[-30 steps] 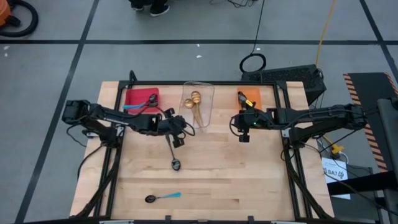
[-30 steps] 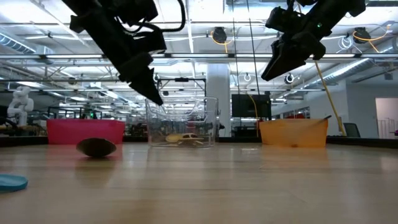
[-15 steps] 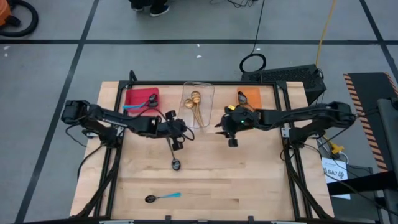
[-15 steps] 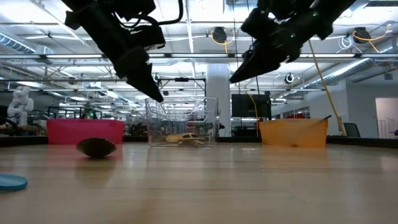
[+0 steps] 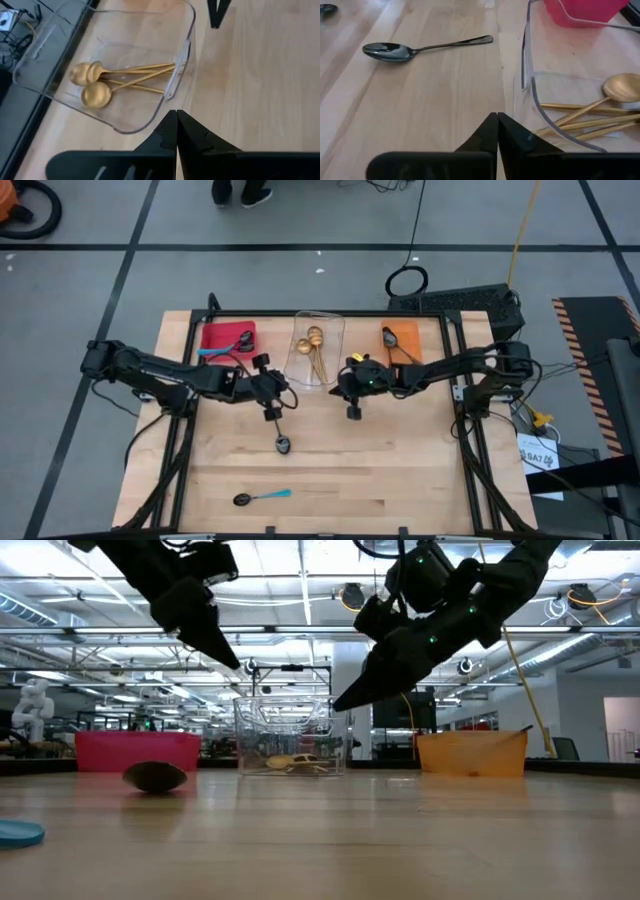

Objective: Sort silverware by color (type)
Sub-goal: Adjust the transparent bin, then put the black spoon into the orange bin

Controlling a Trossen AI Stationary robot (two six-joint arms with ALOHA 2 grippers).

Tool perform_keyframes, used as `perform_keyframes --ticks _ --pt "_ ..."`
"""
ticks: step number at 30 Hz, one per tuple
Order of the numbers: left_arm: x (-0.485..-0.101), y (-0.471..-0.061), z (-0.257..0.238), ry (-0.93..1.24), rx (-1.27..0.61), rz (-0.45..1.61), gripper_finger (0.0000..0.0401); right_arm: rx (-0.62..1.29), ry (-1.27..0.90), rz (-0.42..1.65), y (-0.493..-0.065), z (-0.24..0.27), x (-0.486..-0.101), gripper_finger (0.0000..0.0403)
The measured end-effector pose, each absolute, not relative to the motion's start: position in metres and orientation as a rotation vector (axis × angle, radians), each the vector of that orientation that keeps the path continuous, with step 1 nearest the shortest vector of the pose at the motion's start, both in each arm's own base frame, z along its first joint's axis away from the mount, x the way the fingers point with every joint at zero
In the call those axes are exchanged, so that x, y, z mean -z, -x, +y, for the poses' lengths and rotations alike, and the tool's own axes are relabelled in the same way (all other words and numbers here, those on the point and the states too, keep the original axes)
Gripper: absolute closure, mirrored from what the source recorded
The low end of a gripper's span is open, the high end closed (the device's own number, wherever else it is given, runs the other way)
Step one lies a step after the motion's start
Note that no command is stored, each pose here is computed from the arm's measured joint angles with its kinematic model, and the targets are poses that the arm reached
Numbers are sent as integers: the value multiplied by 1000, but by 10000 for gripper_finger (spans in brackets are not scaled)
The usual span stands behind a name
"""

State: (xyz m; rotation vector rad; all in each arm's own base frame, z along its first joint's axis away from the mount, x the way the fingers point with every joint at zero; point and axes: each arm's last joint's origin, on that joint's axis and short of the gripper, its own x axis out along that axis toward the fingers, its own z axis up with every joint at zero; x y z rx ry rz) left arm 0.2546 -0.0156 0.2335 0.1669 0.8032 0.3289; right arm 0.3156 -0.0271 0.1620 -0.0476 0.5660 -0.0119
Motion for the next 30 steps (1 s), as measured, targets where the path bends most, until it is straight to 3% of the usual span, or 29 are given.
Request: perform_keyframes --ticks 16,30 --pt "-230 -247 -21 -144 -356 865 398 270 116 637 -310 -56 -156 399" --pt "-218 -233 -21 -92 -385 1038 398 139 114 752 -303 -53 -147 399"
